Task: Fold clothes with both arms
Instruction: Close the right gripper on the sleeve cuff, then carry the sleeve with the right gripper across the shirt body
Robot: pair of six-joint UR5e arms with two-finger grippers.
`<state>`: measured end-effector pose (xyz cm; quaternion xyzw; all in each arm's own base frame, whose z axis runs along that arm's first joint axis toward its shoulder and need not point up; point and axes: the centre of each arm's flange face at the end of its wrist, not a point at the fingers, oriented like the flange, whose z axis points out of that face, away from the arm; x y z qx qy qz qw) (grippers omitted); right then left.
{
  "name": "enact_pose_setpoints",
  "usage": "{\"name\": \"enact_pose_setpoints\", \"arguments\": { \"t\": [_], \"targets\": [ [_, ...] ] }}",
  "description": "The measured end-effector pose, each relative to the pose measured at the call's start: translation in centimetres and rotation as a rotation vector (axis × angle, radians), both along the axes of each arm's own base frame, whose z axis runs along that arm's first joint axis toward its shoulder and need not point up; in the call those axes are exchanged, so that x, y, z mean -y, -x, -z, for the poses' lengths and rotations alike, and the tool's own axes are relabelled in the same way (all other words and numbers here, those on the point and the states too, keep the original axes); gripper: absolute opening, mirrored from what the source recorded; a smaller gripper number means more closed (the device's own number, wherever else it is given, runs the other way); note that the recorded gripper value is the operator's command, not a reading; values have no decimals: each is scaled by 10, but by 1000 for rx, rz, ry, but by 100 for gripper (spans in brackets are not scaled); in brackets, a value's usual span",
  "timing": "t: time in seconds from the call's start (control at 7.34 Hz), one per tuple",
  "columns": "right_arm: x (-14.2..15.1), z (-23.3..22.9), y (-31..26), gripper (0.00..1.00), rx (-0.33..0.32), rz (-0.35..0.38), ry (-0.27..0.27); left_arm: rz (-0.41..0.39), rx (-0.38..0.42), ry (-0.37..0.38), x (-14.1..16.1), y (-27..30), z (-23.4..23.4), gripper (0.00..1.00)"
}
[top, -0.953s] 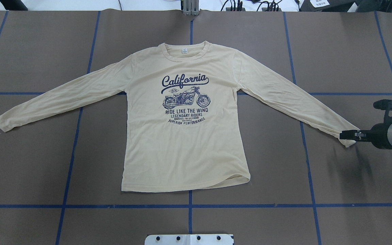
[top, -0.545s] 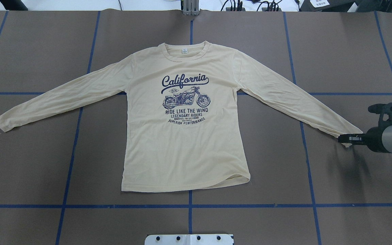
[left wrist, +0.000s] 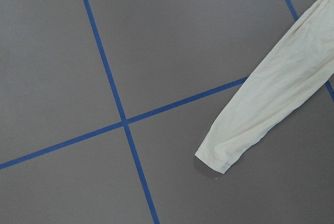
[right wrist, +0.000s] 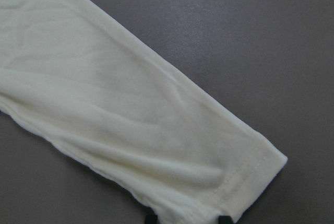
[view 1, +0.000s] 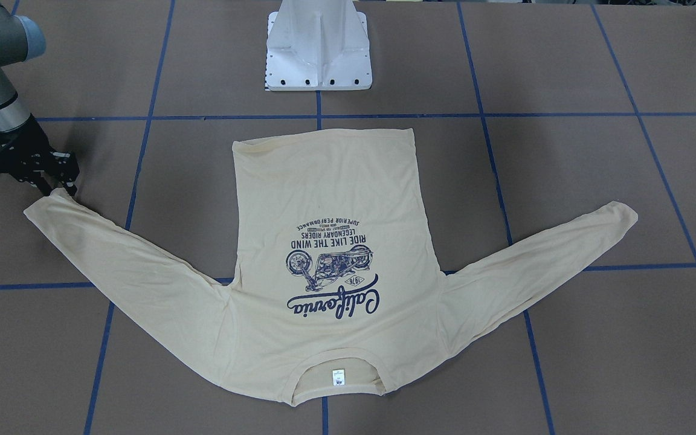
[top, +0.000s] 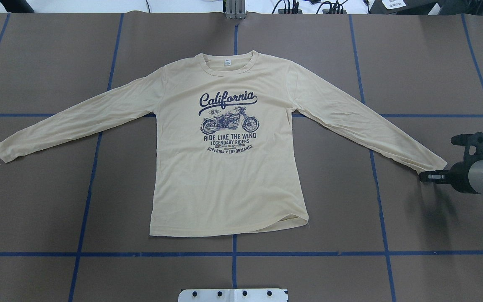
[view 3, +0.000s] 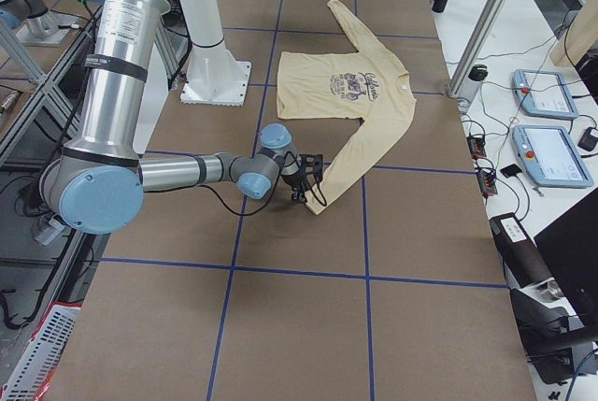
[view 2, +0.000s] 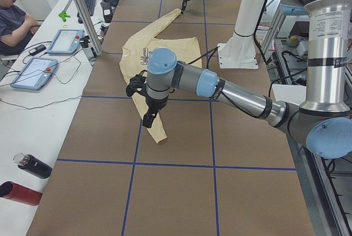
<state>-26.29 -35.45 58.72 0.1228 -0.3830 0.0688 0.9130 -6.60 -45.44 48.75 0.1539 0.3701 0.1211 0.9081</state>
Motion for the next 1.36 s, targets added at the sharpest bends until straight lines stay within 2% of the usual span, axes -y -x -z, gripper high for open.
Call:
{"name": "enact_pose_setpoints", "arguments": {
  "t": [0.14, 0.68, 1.09, 1.36],
  "targets": [
    [-2, -2, 0, 0, -6, 6, 0, 0, 0, 1, 0, 0, 0, 100],
    [-3, 0, -6, 0, -4, 20, -5, 0, 0, 3, 0, 0, -2, 100],
    [24, 21, -42, 0, 49, 5, -27, 0, 0, 3, 0, 0, -2, 100],
    [68, 79, -48, 0, 103, -36, -46, 0, 0, 3, 0, 0, -2, 100]
  ]
}}
